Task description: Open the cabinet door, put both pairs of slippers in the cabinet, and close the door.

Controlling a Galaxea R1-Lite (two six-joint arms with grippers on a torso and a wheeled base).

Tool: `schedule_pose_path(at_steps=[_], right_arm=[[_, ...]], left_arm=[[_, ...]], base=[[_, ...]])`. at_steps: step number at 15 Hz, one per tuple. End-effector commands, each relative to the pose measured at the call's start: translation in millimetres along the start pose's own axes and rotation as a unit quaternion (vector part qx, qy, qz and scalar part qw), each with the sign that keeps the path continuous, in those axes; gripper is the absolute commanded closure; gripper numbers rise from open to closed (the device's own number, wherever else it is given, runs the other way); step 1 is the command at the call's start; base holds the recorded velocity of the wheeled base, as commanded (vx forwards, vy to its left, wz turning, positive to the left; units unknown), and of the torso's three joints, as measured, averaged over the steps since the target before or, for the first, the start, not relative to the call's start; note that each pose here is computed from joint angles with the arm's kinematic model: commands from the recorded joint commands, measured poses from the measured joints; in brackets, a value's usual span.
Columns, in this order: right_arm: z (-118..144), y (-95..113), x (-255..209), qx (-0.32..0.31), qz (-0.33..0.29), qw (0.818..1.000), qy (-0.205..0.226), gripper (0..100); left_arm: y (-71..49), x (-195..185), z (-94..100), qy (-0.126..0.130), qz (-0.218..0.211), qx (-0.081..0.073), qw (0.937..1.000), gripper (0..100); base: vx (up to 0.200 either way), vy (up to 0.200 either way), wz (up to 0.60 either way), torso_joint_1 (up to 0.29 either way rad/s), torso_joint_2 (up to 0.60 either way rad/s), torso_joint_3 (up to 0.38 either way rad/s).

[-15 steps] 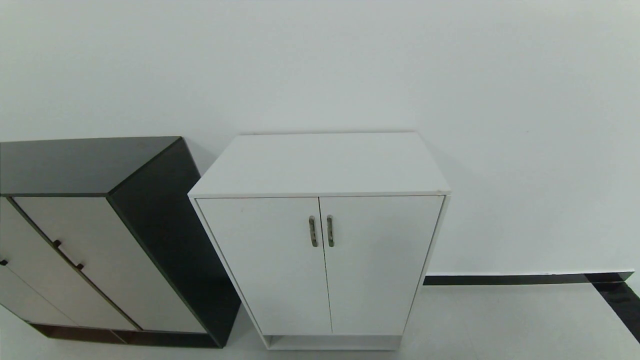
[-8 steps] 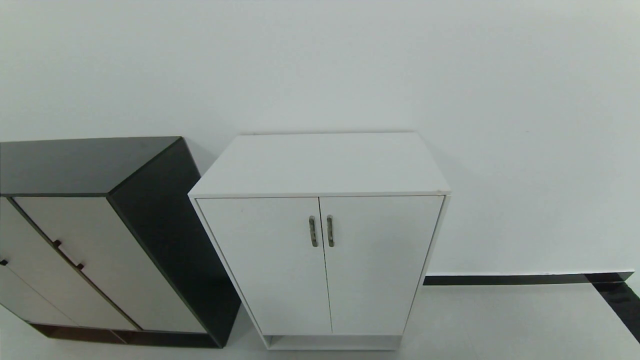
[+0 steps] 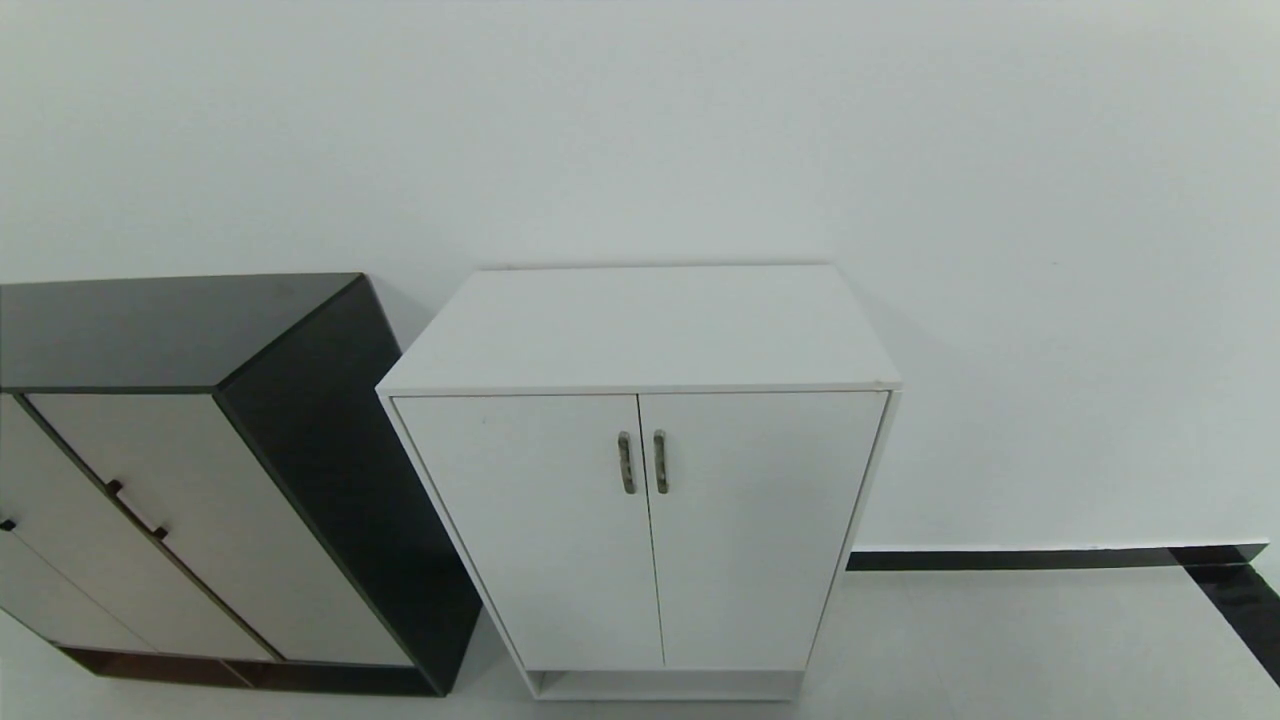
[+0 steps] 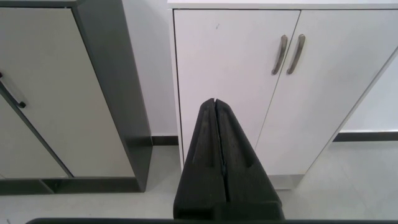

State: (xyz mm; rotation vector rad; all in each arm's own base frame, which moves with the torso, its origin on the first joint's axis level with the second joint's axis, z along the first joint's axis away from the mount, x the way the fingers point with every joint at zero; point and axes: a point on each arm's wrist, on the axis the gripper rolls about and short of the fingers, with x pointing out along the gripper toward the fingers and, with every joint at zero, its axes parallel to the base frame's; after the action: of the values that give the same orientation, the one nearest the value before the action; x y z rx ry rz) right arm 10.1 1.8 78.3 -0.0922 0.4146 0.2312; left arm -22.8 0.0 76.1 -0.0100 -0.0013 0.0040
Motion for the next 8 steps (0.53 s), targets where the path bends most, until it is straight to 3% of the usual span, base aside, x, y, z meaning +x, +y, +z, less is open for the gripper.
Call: schedule_pose_path(at_steps=[1,6,8], right_arm=[[-4,0,-12,0.028,-0.072,0.994,-0.075,100],[-13,5,-26,0.041,-0.146,0.972,-0.179,100],[-16,5,-29,0.041,-0.143,0.968,-0.203,100]], left_arm=[[0.0,0,0.0,0.000,0.000,0.000,1.0000,100],[0.0,0,0.0,0.000,0.000,0.000,1.0000,100],[0.0,0,0.0,0.000,0.000,0.000,1.0000,100]], base=[[0.000,0.000,0.00,0.000,0.00,0.000],[0.000,0.000,0.00,0.000,0.00,0.000],[0.000,0.000,0.00,0.000,0.00,0.000]])
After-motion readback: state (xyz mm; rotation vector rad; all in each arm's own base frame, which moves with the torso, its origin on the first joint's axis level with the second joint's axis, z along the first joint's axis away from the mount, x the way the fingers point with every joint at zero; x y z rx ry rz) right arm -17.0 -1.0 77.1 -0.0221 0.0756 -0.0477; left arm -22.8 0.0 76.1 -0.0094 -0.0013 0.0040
